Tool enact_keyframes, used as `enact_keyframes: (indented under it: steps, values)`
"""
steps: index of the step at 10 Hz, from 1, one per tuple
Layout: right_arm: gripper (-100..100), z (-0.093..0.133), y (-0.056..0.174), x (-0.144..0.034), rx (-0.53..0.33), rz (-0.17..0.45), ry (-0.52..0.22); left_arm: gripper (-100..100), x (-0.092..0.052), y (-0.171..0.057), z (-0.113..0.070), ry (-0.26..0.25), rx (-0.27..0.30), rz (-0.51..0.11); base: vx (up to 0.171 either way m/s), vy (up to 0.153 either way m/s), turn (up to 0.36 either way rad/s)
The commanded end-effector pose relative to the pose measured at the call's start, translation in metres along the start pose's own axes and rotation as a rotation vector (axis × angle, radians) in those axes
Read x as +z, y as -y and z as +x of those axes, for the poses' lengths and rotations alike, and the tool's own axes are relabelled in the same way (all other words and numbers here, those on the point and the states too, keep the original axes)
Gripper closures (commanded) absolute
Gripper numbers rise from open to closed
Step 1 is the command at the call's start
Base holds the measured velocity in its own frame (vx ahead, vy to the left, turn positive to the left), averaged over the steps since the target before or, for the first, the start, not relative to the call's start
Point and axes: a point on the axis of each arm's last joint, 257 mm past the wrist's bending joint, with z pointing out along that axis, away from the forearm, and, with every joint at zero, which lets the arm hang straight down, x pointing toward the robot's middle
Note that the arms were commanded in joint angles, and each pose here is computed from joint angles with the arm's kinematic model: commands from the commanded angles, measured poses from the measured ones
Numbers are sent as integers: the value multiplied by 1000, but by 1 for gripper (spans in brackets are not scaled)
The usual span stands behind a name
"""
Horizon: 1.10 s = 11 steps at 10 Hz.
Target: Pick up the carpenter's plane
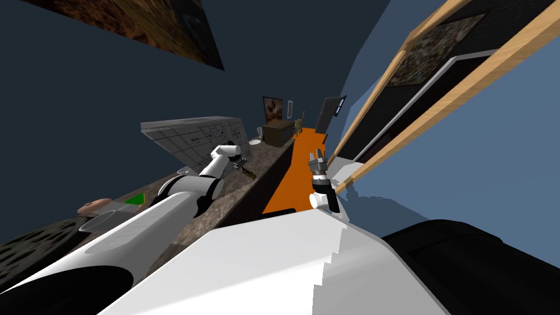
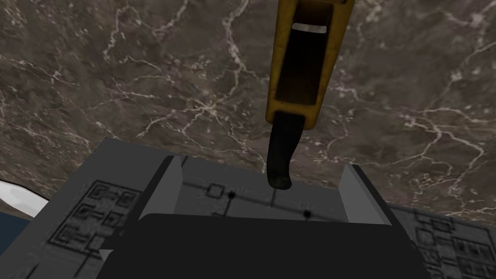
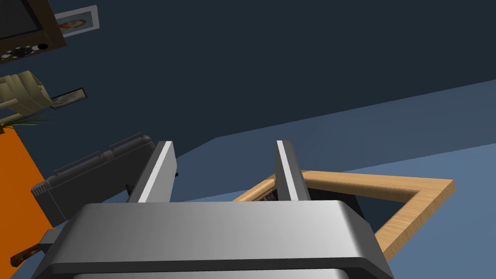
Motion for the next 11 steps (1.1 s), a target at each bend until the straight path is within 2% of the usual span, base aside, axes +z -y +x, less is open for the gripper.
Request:
enact_keyframes:
  steps: [1, 2, 3, 5, 6, 7, 8, 11]
  values:
    - [0, 0, 0, 0, 0, 0, 0, -100, 3, -7, 5, -26, -6, -27, 1, 10, -56]
    - [0, 0, 0, 0, 0, 0, 0, -100, 2, -12, 14, -62, -10, -55, 0, 7, -92]
    - [0, 0, 0, 0, 0, 0, 0, -100, 4, -15, 15, -67, -14, -64, 0, 9, -46]
    - [0, 0, 0, 0, 0, 0, 0, -100, 5, -28, 33, -137, -26, -123, 2, 12, -108]
    - [0, 0, 0, 0, 0, 0, 0, -100, 6, -29, 33, -139, -28, -127, 0, 13, -44]
    - [0, 0, 0, 0, 0, 0, 0, -100, 6, -35, 42, -170, -34, -152, 0, 8, -54]
    - [0, 0, 0, 0, 0, 0, 0, -100, 6, -35, 42, -170, -34, -152, 0, 6, -36]
    - [0, 0, 0, 0, 0, 0, 0, -100, 7, -46, 59, -231, -45, -200, 0, 9, -68]
